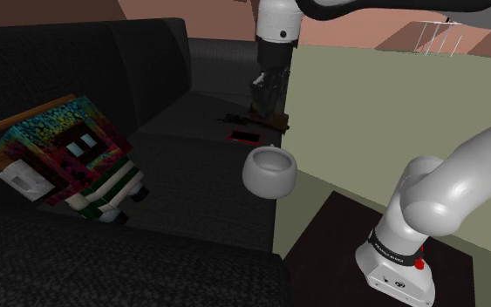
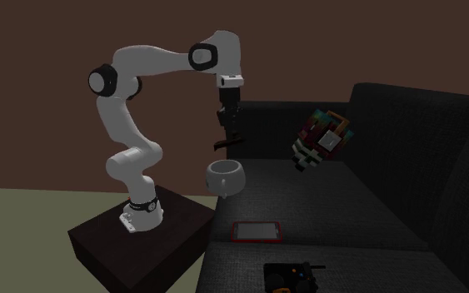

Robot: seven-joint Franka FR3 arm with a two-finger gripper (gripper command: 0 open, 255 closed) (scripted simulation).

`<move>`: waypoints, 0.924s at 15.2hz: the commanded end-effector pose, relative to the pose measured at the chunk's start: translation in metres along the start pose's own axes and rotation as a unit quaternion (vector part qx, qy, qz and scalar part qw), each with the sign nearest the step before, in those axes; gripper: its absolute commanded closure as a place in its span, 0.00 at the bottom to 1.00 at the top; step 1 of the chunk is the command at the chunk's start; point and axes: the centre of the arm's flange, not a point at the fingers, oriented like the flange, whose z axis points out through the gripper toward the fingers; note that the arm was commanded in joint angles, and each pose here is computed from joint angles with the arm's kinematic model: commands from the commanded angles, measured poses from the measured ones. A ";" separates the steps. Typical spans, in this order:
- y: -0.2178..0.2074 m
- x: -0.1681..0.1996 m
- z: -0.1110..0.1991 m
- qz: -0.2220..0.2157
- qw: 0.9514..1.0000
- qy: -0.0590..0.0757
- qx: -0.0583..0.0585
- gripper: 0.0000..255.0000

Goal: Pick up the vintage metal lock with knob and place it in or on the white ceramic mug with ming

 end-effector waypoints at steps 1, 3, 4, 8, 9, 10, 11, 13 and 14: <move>0.004 -0.006 0.009 0.000 1.000 0.000 0.000 1.00; 0.003 -0.007 0.020 0.000 1.000 0.000 0.000 1.00; 0.003 -0.008 0.025 0.000 1.000 0.000 0.000 1.00; 0.002 -0.009 0.046 0.000 1.000 0.000 0.000 1.00; 0.002 -0.010 0.051 0.000 1.000 0.000 0.000 1.00; 0.001 -0.010 0.056 0.000 1.000 0.000 0.000 1.00; 0.001 -0.011 0.062 0.000 1.000 0.000 0.000 1.00; 0.000 -0.011 0.072 0.000 1.000 0.000 0.000 1.00; 0.000 -0.012 0.077 0.000 1.000 0.000 0.000 1.00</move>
